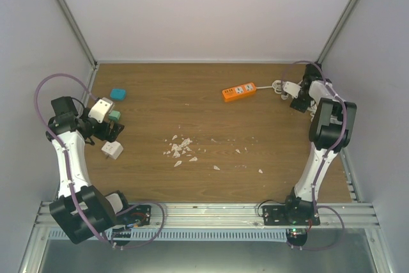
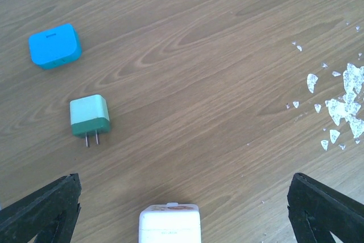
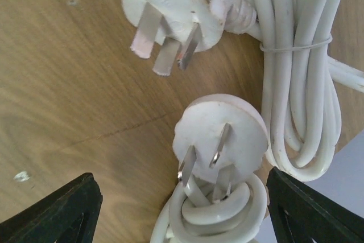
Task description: Pull the plug off the socket
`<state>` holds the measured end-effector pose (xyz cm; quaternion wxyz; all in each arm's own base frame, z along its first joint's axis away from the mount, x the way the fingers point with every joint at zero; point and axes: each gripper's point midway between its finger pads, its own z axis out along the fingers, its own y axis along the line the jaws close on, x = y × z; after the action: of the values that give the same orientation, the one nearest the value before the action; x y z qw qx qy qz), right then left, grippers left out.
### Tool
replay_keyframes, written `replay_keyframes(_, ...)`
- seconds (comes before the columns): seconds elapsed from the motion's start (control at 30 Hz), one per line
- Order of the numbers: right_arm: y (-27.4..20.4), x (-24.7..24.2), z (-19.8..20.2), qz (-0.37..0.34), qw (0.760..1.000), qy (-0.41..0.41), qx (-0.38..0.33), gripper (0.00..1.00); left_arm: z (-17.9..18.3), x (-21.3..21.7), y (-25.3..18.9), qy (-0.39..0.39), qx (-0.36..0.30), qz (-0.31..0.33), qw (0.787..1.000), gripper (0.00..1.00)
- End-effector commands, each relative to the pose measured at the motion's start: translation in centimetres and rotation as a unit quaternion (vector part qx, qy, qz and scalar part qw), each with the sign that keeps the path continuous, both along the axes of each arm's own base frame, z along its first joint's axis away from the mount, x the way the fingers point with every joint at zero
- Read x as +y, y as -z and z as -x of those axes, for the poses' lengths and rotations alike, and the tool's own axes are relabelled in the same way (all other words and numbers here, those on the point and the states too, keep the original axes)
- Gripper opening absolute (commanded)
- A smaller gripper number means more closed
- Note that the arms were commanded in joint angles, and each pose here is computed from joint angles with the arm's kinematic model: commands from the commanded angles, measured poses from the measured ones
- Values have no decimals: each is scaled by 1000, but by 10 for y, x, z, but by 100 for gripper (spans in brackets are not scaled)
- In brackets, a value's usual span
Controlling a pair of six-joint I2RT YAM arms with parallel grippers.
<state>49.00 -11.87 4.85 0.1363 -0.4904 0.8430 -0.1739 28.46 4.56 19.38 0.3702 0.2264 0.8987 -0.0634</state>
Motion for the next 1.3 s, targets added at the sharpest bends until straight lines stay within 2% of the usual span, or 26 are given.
replay_keyframes(0.0, 2, -7, -11, 10, 1000, 10, -19, 79, -5, -5, -11, 10, -24, 7, 1000, 99)
replay_keyframes(0.17, 0, -5, -22, 6, 999, 12, -40, 72, -7, -7, -11, 10, -23, 16, 1000, 99)
replay_keyframes(0.43, -2, 2, -26, 1, 999, 5, -40, 44, -5, -8, -5, 11, -14, 20, 1000, 99)
replay_keyframes(0.6, -4, 9, -6, -8, 1000, -7, -23, 34, -6, -9, -8, 11, -16, 25, 1000, 99)
replay_keyframes(0.73, -8, 15, 14, -4, 999, -26, -20, 27, -7, -10, -9, 12, -17, 25, 999, 99)
replay_keyframes(1.0, -14, 34, 33, -41, 998, -43, -3, 14, -8, -11, -7, 14, -13, 26, 999, 99)
replay_keyframes(1.27, -13, 58, 66, -61, 994, -84, 32, 13, -8, -11, -9, 15, -17, 23, 999, 99)
